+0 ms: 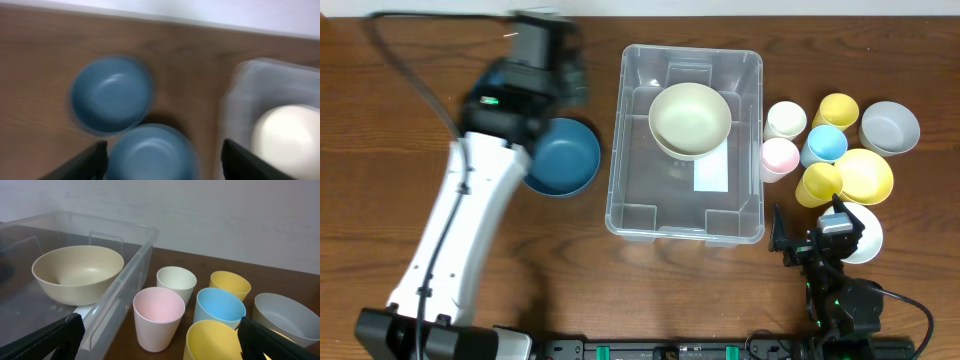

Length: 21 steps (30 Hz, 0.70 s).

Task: Pack container
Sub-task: 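Release cream bowl, move left gripper to the near teal bowl rim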

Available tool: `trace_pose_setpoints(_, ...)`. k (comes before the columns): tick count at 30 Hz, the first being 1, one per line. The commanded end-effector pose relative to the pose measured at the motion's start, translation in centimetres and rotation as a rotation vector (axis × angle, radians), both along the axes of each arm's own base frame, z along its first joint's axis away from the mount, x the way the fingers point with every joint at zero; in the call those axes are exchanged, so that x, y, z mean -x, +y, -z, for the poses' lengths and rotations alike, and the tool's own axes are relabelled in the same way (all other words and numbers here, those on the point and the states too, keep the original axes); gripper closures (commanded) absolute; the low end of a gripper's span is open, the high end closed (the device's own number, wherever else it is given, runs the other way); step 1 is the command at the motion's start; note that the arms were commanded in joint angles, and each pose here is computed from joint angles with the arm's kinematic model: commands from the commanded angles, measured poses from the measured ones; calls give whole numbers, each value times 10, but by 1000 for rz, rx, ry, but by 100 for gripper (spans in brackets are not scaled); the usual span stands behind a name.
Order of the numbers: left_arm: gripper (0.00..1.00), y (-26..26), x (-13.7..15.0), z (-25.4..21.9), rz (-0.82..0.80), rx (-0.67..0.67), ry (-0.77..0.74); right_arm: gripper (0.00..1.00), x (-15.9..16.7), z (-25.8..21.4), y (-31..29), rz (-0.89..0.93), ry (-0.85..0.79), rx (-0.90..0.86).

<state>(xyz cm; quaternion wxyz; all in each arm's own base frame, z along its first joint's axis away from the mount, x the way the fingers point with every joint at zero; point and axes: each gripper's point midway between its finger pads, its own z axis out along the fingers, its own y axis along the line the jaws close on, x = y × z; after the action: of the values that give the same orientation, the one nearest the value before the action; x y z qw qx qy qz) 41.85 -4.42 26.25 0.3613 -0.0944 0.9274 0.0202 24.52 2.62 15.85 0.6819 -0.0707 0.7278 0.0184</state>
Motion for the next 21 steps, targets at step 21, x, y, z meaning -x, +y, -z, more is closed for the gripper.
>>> trace_pose_setpoints(21,25,51,70,228,-119,448,488,1,0,1,-1,0,0,9)
